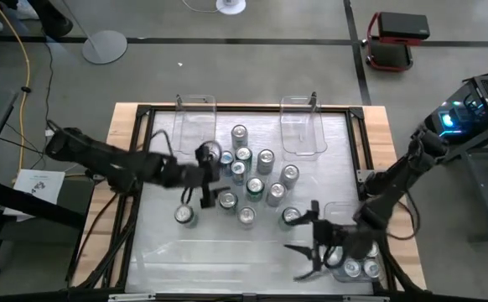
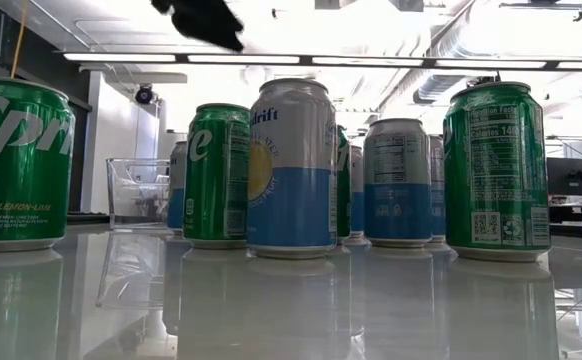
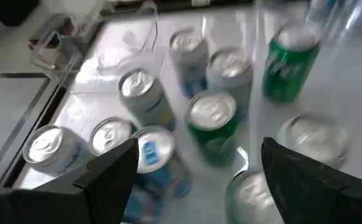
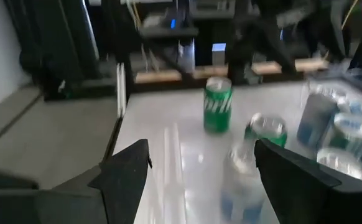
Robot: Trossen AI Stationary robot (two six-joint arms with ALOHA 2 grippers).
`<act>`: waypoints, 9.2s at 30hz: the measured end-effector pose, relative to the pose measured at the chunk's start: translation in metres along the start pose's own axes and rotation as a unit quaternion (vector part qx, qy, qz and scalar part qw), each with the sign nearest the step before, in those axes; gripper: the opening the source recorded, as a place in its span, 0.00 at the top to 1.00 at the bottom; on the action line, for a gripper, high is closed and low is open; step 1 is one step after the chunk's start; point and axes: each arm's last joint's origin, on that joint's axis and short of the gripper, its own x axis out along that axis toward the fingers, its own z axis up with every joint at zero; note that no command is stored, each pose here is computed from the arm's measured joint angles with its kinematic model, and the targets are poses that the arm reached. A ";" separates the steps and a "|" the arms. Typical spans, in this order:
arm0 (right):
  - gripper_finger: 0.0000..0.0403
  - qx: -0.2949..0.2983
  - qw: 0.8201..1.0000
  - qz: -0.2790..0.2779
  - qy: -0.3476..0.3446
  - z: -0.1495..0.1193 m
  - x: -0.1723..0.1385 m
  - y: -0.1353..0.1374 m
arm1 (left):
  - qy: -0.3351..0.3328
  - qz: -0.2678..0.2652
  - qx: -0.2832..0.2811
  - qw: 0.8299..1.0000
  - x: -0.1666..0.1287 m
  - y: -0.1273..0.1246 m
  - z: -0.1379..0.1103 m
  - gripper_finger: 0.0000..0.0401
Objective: Sort soda cans
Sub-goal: Put the blue soda can into the bottom right transparent bin
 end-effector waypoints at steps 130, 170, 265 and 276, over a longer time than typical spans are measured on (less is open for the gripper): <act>0.30 0.060 0.977 -0.122 -0.162 -0.016 -0.029 0.015 | -0.152 -0.247 0.008 0.957 -0.020 -0.123 0.063 0.44; 0.30 0.118 0.992 -0.038 0.033 -0.079 0.017 0.000 | 0.049 -0.242 0.011 0.969 0.090 -0.175 0.003 0.34; 0.22 0.015 0.972 -0.021 0.232 -0.046 0.146 0.044 | 0.040 -0.046 -0.016 0.998 -0.005 -0.151 -0.007 0.24; 0.41 0.043 0.975 -0.018 0.217 -0.048 0.150 0.046 | 0.039 -0.046 -0.017 0.998 -0.004 -0.151 -0.007 0.24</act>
